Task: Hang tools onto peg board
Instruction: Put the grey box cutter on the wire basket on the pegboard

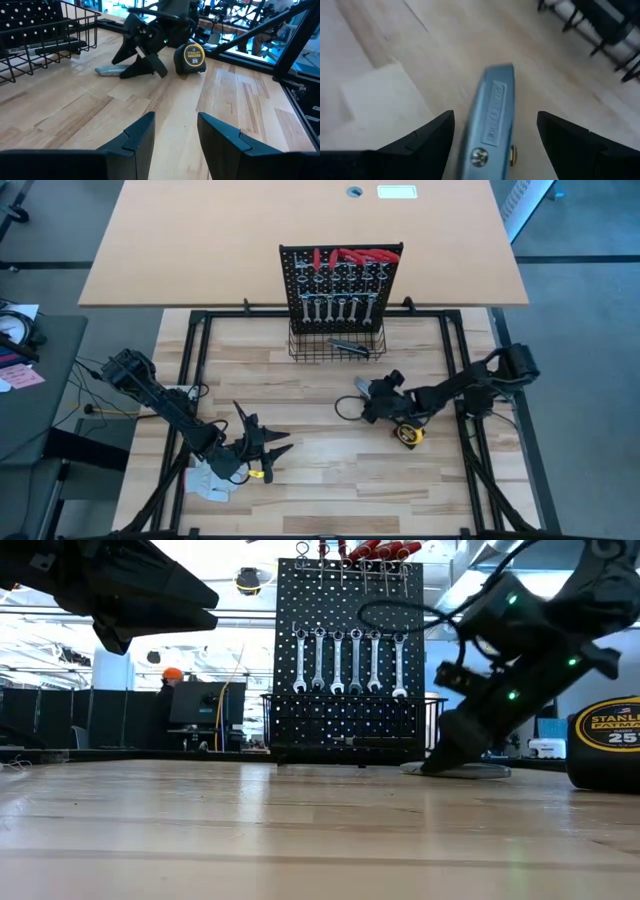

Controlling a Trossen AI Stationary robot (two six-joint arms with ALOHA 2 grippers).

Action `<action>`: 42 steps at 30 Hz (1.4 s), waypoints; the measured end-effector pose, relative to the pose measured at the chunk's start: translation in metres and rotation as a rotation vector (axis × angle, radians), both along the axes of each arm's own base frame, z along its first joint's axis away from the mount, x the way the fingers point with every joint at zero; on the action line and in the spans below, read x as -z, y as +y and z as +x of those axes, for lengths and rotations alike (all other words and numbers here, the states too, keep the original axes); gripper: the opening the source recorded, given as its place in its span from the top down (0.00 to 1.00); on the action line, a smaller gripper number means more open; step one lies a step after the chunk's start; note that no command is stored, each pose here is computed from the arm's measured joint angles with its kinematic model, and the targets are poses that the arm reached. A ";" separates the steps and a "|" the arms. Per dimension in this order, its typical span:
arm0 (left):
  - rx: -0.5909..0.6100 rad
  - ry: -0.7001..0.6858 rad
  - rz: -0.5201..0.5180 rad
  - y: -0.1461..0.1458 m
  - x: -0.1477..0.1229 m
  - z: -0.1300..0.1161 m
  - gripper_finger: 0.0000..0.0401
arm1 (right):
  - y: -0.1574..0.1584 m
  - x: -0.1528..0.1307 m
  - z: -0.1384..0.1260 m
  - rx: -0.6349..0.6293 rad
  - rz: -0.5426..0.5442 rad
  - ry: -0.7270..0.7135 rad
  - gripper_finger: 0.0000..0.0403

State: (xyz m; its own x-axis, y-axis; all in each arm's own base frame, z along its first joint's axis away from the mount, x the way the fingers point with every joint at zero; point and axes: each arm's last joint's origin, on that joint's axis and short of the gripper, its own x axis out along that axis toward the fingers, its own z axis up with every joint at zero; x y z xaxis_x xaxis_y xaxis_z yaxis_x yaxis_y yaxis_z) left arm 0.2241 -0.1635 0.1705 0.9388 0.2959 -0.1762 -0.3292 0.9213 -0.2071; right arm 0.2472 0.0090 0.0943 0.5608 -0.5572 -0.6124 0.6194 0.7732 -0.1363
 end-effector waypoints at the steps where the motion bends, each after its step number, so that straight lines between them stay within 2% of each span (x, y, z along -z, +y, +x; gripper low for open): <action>1: 0.001 0.001 0.000 0.000 0.000 0.000 0.64 | -0.002 0.001 0.001 0.000 0.016 0.000 0.27; 5: 0.002 0.001 -0.001 0.000 0.000 0.000 0.64 | -0.008 0.005 0.003 -0.022 0.078 0.008 0.30; 8: 0.002 -0.001 -0.005 0.000 0.000 0.000 0.64 | -0.009 0.007 0.002 -0.033 0.098 0.023 0.36; 10: 0.000 -0.004 -0.016 0.000 0.000 0.000 0.64 | -0.009 0.008 0.002 -0.048 0.114 0.038 0.43; 14: 0.001 -0.007 -0.029 0.000 0.000 0.000 0.64 | -0.006 0.011 -0.002 -0.073 0.127 0.052 0.65; 19: 0.002 -0.006 -0.028 0.000 0.000 0.000 0.64 | 0.001 0.008 -0.003 -0.131 0.100 0.057 0.66; 24: 0.002 -0.004 -0.026 0.000 0.000 0.000 0.64 | 0.014 -0.022 0.006 -0.295 0.078 0.016 0.66; 28: 0.002 -0.004 -0.026 0.000 0.000 0.000 0.64 | 0.020 -0.079 0.025 -0.381 -0.052 -0.142 0.66; 32: 0.003 -0.003 -0.026 0.000 0.000 0.000 0.64 | 0.007 -0.127 0.041 -0.418 -0.238 -0.139 0.66; 35: 0.003 -0.003 -0.025 0.000 0.000 0.000 0.64 | -0.015 -0.159 0.054 -0.424 -0.366 -0.089 0.66; 38: 0.003 -0.003 -0.025 0.000 0.000 0.000 0.64 | -0.044 -0.163 0.066 -0.449 -0.422 0.084 0.66; 42: 0.003 -0.002 -0.024 0.000 0.001 0.000 0.64 | -0.083 -0.158 0.080 -0.420 -0.432 0.263 0.66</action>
State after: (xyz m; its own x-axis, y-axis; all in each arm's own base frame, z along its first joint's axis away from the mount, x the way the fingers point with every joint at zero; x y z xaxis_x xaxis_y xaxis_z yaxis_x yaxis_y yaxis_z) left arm 0.2241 -0.1636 0.1699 0.9399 0.2890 -0.1816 -0.3263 0.9170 -0.2295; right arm 0.3269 -0.0744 0.2519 0.6460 -0.5499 -0.5294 0.1803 0.7838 -0.5942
